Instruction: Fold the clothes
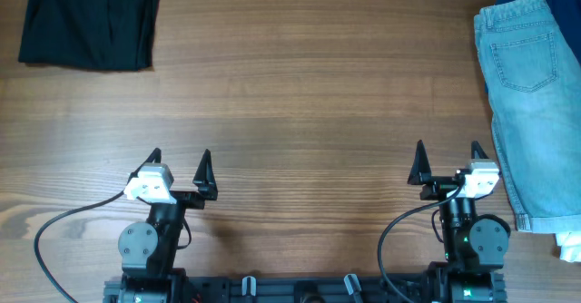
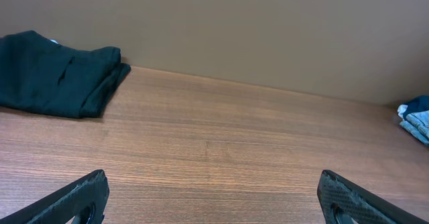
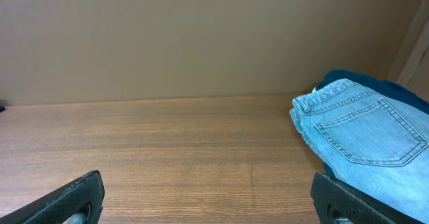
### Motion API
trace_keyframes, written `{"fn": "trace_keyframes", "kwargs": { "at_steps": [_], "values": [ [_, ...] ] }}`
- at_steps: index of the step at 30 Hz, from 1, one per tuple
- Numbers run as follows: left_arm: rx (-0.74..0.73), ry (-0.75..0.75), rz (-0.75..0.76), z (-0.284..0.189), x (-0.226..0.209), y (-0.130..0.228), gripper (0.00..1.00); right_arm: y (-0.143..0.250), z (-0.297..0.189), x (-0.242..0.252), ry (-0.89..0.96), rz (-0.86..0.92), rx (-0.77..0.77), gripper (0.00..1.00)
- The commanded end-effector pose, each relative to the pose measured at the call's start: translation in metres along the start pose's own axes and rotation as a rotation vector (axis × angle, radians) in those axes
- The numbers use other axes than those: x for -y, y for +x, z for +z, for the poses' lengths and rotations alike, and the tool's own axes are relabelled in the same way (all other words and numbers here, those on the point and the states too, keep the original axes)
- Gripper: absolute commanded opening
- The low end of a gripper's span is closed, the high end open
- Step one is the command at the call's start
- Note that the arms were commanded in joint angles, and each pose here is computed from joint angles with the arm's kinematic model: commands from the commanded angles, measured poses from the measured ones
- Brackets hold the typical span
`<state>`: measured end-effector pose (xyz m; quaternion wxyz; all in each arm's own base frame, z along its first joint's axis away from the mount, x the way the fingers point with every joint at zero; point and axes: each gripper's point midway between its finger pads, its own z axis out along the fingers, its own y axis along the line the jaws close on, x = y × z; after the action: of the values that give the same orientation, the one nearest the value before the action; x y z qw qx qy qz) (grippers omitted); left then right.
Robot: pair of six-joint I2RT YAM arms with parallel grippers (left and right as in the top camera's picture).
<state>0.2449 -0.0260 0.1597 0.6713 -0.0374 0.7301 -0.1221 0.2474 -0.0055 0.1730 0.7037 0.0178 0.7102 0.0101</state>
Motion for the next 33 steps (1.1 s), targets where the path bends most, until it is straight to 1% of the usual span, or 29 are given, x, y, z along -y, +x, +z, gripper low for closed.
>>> {"fn": "trace_keyframes", "kwargs": {
  "at_steps": [1, 30, 32, 33],
  "values": [
    [-0.001, -0.012, 0.019, 0.0, -0.003, 0.002, 1.0, -0.002, -0.001, -0.002, -0.014, -0.013, 0.012, 1.0],
    [-0.001, -0.012, 0.019, 0.0, -0.003, 0.002, 1.0, -0.003, -0.001, -0.002, -0.014, -0.012, 0.012, 1.0],
    [-0.001, -0.012, 0.019, 0.0, -0.003, 0.002, 1.0, -0.007, -0.001, -0.005, -0.028, 0.0, 0.031, 1.0],
    [-0.001, -0.012, 0.019, 0.0, -0.003, 0.002, 1.0, -0.013, -0.001, -0.012, -0.069, 0.044, 0.052, 1.0]
  ]
}}
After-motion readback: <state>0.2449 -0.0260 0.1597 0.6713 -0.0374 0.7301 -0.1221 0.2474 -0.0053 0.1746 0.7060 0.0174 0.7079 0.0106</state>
